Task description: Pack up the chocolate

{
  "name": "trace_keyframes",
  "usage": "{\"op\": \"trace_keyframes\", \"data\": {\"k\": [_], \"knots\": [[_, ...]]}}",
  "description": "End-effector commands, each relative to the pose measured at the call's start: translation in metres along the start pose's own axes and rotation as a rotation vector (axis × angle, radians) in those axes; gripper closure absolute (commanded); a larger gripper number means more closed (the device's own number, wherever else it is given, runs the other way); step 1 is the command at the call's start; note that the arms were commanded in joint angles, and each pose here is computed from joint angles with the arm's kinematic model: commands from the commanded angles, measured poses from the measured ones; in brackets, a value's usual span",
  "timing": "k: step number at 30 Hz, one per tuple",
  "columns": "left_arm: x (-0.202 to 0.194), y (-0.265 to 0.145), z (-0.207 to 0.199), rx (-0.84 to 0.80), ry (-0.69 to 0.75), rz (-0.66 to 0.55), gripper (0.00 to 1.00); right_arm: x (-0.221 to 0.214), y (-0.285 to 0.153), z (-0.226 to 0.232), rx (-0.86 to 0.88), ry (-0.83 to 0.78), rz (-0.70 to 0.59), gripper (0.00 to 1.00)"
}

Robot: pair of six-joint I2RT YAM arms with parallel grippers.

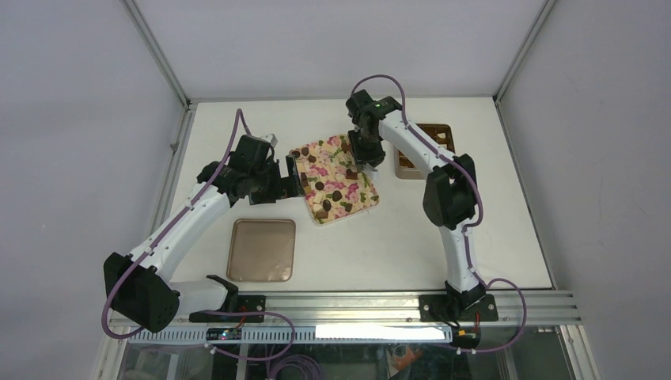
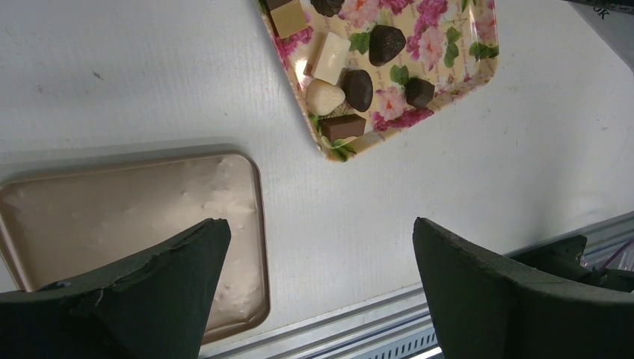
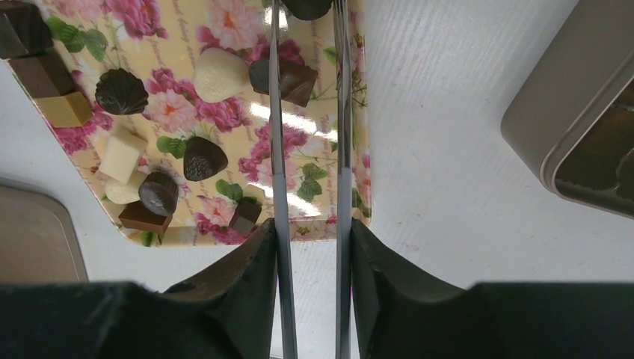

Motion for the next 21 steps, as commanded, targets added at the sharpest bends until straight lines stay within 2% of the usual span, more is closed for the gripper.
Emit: {"op": "trace_keyframes", "data": {"k": [1,14,21], "knots": [[0.007,-0.005,-0.002,-0.012,0.015,-0.045,0.01,0.008,-0.030,0.003,0.016,-0.018,-0.069,0.88],[0.007,-0.007,-0.002,-0.016,0.013,-0.052,0.01,-0.011,-0.091,-0.014,-0.003,0.001,-0.183,0.91],[0.008,-0.010,-0.003,-0.024,0.012,-0.061,0.01,-0.024,-0.125,-0.080,-0.039,0.172,-0.272,0.91]]}}
Point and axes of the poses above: each gripper's point midway between its finger pads, its own y axis out along the fingers, its own z axis along the line the jaws close on, x = y × z, the point moved 3 cm from there along -y, back along the fingers, and after that the axes turned 5 degrees about -y, right-handed, at the moved point
